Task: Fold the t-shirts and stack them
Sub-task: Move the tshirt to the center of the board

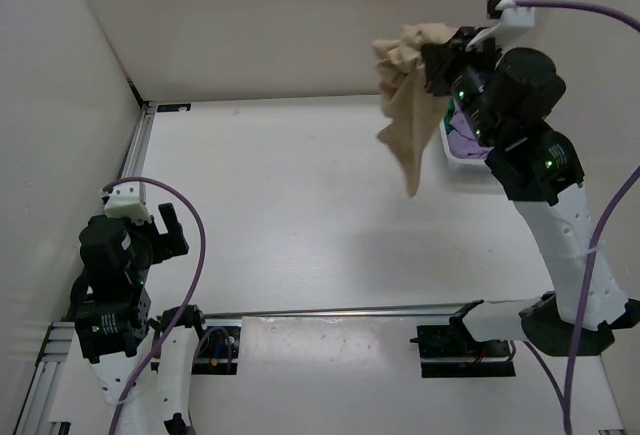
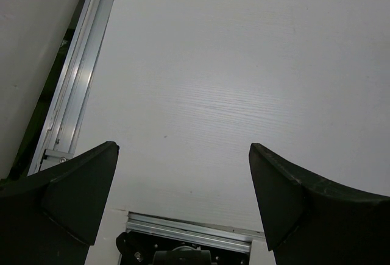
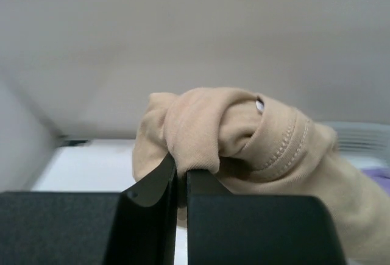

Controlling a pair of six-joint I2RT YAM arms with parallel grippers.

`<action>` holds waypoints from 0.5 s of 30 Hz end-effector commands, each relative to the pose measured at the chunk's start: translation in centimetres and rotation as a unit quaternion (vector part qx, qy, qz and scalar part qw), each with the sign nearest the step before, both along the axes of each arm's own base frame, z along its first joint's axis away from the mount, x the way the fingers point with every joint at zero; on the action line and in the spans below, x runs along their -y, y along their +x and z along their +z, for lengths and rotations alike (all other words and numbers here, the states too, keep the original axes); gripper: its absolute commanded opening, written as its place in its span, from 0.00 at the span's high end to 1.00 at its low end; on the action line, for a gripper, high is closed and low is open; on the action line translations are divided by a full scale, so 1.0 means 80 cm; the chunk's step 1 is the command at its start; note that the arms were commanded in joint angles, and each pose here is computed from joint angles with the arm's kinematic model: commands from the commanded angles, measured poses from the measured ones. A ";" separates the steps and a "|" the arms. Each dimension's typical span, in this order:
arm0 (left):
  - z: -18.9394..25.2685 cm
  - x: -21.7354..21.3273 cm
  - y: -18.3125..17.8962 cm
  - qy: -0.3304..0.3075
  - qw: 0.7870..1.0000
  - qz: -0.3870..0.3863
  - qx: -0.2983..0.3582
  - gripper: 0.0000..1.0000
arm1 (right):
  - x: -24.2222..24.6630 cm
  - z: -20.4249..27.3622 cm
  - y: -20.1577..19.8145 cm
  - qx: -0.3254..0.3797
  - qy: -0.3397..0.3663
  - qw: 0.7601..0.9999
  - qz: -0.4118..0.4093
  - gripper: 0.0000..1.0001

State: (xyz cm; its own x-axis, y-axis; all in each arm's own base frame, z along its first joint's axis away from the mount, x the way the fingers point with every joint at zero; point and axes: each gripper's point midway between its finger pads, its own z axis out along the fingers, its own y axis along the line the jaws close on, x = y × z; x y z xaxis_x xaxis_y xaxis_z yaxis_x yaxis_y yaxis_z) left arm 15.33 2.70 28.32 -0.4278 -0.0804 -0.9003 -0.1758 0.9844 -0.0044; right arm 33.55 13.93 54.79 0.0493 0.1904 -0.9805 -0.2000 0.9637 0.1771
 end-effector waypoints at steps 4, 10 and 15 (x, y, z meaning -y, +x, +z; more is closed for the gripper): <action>0.020 0.002 0.001 0.007 1.000 -0.006 0.026 0.01 | -0.149 -0.082 -0.044 -0.098 0.116 0.968 0.197 0.98; 0.018 0.006 0.014 0.000 1.000 -0.020 0.012 0.01 | -0.169 -0.262 0.015 -0.329 0.119 0.929 0.117 0.06; 0.001 0.004 0.026 -0.012 0.998 -0.020 -0.053 0.01 | -0.161 -0.343 0.012 -0.408 0.007 0.907 0.102 0.03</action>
State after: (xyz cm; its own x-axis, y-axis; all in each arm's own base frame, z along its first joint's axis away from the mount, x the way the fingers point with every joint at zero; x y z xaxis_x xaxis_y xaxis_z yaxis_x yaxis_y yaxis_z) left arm 16.61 2.51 28.79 -0.4671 -0.0744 -0.8811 -0.1505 0.9886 -0.0037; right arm 37.68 28.02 27.39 -0.6822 0.2052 -0.7017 -0.1479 0.9012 0.4073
